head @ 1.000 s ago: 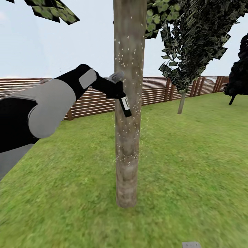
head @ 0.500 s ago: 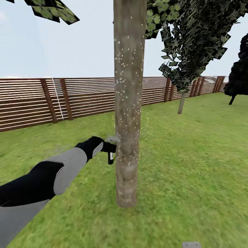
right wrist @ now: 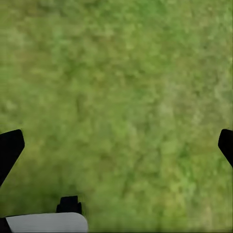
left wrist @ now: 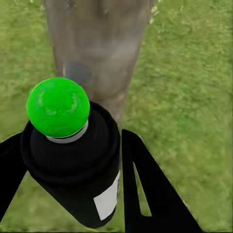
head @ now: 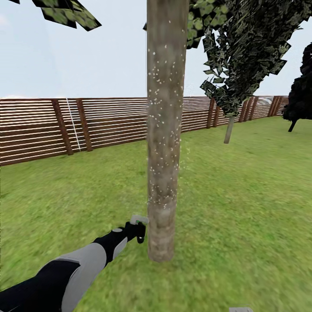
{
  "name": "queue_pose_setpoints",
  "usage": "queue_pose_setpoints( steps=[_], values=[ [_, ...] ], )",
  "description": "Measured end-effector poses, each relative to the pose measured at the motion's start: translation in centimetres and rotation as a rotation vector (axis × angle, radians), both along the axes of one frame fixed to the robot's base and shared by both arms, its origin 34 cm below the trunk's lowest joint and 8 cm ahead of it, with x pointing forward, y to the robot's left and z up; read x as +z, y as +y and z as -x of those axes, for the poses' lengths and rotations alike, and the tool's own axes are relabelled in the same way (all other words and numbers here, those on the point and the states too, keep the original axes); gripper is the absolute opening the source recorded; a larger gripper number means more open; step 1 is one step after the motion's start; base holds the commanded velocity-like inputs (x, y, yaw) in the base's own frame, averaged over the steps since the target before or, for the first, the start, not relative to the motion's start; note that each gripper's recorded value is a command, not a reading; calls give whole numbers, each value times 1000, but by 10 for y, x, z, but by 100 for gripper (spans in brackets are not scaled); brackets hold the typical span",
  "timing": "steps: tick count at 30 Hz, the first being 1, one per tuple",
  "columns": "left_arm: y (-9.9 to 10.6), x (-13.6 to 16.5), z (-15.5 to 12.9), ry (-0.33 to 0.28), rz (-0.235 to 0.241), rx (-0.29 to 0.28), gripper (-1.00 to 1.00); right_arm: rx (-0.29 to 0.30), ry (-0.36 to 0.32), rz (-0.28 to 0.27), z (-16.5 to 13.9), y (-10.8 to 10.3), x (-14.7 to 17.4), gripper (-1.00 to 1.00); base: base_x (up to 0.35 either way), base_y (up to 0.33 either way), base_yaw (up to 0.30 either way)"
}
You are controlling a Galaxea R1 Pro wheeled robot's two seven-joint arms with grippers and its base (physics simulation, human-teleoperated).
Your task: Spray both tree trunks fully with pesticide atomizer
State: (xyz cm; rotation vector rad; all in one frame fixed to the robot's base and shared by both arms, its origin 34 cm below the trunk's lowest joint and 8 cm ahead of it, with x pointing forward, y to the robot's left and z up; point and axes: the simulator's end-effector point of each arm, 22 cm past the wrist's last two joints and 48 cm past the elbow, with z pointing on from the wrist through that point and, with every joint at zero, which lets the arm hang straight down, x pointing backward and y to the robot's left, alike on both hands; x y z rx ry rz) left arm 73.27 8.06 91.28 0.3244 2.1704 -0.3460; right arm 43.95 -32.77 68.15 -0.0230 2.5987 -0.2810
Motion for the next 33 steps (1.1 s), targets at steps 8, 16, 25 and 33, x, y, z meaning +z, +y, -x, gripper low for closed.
queue_pose_setpoints(
  steps=[8, 16, 25, 33],
  values=[
    [12, -7, 3, 9, -7, 14, -100, 1, 8, -2, 5, 2, -2, 100, 67, 341, -81],
    [17, -6, 2, 7, -12, 19, -100, 3, 6, -3, 5, 3, -2, 100, 2, 347, -280],
    [17, -4, 1, 5, -12, 19, -100, 3, 3, -2, 4, 2, -1, 100, 77, 347, -289],
    [17, -4, 2, 5, -11, 19, -100, 3, 3, -3, 4, 3, -1, 100, 103, 347, -295]
  ],
)
